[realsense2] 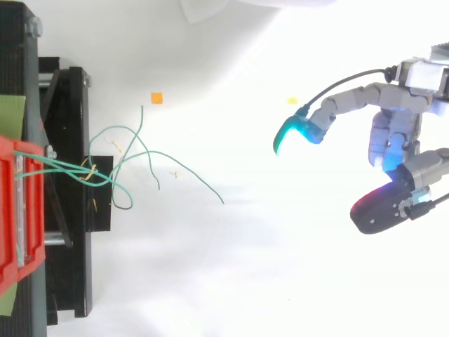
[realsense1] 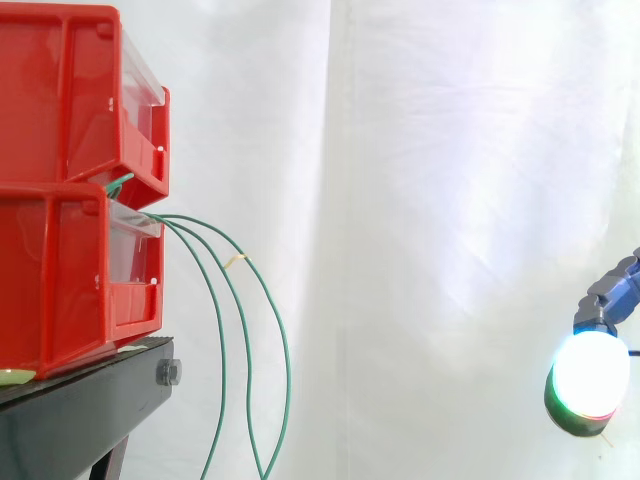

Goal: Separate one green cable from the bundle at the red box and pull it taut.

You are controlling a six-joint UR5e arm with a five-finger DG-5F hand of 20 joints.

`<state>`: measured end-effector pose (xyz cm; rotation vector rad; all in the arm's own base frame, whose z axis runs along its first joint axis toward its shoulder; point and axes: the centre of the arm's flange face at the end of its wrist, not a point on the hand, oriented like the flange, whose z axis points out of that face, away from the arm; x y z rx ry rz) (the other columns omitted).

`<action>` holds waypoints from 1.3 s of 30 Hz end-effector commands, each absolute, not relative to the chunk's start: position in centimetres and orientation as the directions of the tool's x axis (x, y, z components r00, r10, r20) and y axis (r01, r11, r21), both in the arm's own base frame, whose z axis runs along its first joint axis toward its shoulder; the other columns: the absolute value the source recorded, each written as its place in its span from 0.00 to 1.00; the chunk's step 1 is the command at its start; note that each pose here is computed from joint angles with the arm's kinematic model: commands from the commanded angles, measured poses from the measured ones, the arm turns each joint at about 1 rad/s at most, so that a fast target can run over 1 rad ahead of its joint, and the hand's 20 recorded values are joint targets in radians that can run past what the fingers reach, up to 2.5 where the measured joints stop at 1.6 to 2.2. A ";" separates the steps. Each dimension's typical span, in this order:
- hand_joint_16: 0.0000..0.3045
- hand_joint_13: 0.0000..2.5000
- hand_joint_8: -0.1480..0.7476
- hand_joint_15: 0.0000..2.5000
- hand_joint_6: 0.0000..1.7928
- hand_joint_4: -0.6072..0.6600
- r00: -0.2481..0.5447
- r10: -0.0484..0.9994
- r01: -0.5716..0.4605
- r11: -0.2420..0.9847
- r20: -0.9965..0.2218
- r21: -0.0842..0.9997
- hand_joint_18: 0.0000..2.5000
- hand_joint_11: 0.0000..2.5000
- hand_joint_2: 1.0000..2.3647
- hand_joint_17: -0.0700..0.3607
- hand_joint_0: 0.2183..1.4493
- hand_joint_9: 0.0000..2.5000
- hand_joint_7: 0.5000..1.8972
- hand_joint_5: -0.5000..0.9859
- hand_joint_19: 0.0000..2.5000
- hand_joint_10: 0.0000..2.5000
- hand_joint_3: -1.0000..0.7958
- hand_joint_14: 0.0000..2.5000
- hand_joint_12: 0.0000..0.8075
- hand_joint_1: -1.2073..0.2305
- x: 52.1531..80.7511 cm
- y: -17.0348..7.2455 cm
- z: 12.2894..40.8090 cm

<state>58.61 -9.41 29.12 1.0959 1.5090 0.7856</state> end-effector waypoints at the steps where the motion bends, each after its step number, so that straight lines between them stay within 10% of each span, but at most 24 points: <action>1: 0.17 0.68 0.47 0.22 0.28 0.74 -0.017 0.930 0.231 0.362 -0.368 0.903 0.43 0.03 0.00 0.43 0.39 0.64 0.13 0.25 0.23 0.00 0.28 0.01 0.46 0.43 58.6 -9.4 29.1; 39: 0.17 0.68 0.56 0.28 0.28 0.76 -0.015 0.930 0.231 0.362 -0.368 0.903 0.45 0.17 0.00 0.43 0.39 0.68 0.15 0.26 0.26 0.01 0.28 0.01 0.52 0.41 58.6 -9.4 29.1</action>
